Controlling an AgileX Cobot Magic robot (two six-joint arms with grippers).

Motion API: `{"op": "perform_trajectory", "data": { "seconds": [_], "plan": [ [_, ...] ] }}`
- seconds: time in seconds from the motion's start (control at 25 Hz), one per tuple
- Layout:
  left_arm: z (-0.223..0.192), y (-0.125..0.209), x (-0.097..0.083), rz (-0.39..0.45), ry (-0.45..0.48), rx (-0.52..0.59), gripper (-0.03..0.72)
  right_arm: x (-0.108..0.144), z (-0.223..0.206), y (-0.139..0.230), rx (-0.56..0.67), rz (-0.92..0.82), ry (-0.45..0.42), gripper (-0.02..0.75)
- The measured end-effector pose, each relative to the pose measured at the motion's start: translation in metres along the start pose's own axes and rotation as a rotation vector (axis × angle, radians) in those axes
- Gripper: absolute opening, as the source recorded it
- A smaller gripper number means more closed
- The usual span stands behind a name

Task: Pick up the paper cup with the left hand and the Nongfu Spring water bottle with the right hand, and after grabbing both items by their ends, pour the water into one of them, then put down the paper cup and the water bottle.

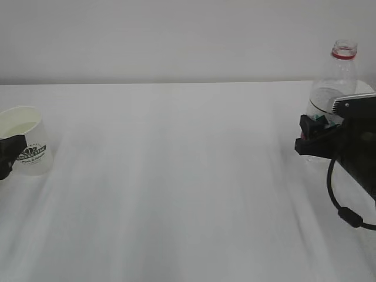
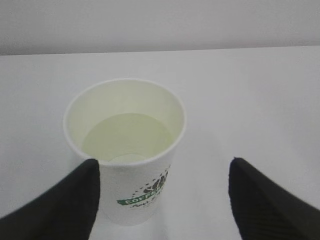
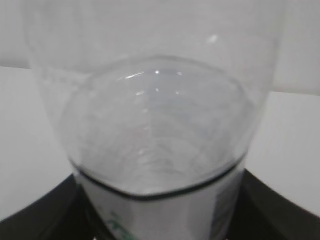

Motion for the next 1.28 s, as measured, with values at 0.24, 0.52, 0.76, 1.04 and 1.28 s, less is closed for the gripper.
{"op": "perform_trajectory", "data": {
  "seconds": [0.24, 0.52, 0.76, 1.04, 1.28],
  "plan": [
    [0.000, 0.000, 0.000, 0.002, 0.000, -0.002, 0.576, 0.002, -0.014, 0.006, 0.006, -0.006, 0.000, 0.500],
    [0.000, -0.001, -0.001, -0.002, 0.005, -0.005, 0.576, 0.004, -0.028, 0.014, 0.015, -0.021, 0.001, 0.500],
    [0.000, -0.001, -0.001, -0.007, 0.012, -0.010, 0.576, 0.004, -0.032, 0.026, 0.041, -0.018, 0.002, 0.500],
    [0.000, -0.001, -0.002, -0.010, 0.015, -0.009, 0.576, 0.004, -0.033, 0.028, 0.029, -0.018, 0.004, 0.500],
    [0.000, -0.001, -0.002, -0.011, 0.017, -0.010, 0.575, 0.004, -0.033, 0.029, 0.028, -0.063, 0.001, 0.505]
  ]
}}
Point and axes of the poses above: a point on each arm's last joint axis where the gripper is mounted, z pointing back along that axis away from the gripper, x along the wrist's bending axis when the last joint is at zero, y = z × x, the point moved 1 cm from there along -z, pointing out along that axis toward the gripper, and after that the axes turned 6 degrees about -z, right-handed, at the moved point
